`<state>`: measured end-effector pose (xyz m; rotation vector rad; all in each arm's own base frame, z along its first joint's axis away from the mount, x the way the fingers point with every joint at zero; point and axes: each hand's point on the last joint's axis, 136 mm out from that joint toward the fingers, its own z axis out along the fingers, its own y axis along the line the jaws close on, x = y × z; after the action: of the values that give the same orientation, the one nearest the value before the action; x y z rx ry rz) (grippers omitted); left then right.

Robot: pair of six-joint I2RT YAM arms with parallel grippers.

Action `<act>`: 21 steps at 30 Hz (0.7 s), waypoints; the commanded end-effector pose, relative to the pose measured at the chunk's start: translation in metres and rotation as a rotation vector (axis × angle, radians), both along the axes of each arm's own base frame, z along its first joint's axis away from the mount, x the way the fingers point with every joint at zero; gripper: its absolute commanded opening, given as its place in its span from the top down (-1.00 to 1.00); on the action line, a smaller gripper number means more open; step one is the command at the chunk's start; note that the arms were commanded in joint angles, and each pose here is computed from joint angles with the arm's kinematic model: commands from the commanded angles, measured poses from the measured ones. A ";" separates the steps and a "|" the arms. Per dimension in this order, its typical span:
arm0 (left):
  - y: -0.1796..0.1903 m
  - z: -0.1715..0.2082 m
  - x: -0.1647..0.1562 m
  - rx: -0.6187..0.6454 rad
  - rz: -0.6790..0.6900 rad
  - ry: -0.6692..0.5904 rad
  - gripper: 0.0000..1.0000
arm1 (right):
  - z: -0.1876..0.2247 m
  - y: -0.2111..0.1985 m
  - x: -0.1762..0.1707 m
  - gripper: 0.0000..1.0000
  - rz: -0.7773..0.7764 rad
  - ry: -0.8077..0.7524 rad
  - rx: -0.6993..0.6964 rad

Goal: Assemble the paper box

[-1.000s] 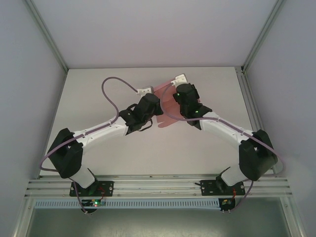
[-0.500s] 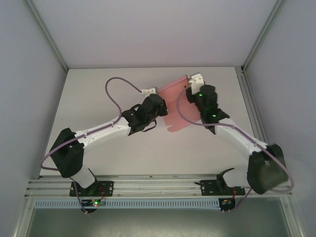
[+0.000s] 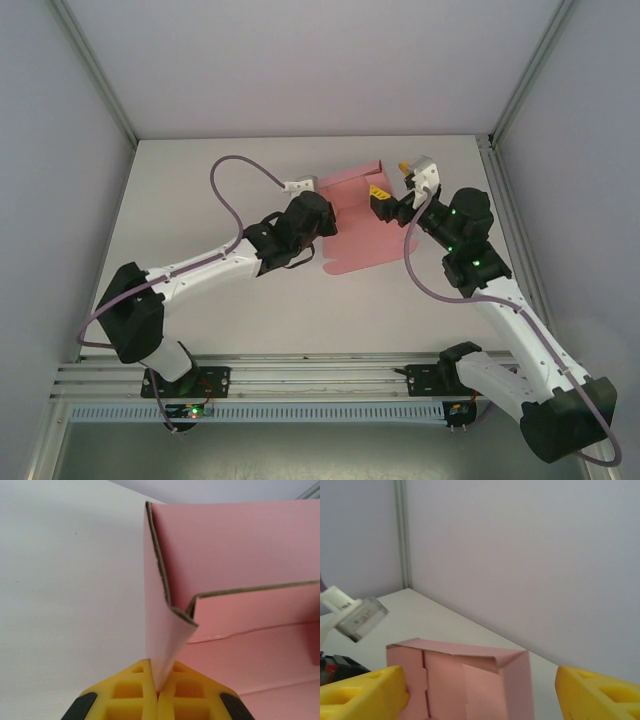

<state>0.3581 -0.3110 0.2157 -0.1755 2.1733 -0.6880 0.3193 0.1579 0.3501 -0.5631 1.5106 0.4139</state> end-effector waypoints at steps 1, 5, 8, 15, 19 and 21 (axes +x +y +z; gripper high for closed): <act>0.017 0.015 0.002 0.024 0.024 -0.047 1.00 | -0.017 -0.025 0.006 -0.44 -0.147 0.087 -0.025; 0.015 0.017 -0.002 0.040 -0.016 -0.064 1.00 | -0.037 -0.021 -0.004 -0.39 0.013 0.233 -0.083; 0.014 0.017 -0.003 0.044 -0.031 -0.071 1.00 | -0.043 -0.012 -0.006 -0.29 0.120 0.265 -0.108; 0.014 0.016 -0.003 0.068 -0.047 -0.082 1.00 | -0.041 -0.001 -0.015 -0.24 0.267 0.250 -0.113; 0.018 0.012 -0.004 0.107 -0.058 -0.086 1.00 | -0.023 -0.005 -0.033 -0.29 0.338 0.198 -0.076; 0.020 0.010 -0.005 0.120 -0.068 -0.088 1.00 | -0.017 -0.017 -0.031 -0.35 0.277 0.183 -0.075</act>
<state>0.3528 -0.3041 0.2205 -0.0362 2.1564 -0.6312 0.3053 0.1403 0.3066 -0.7660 1.7325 0.6154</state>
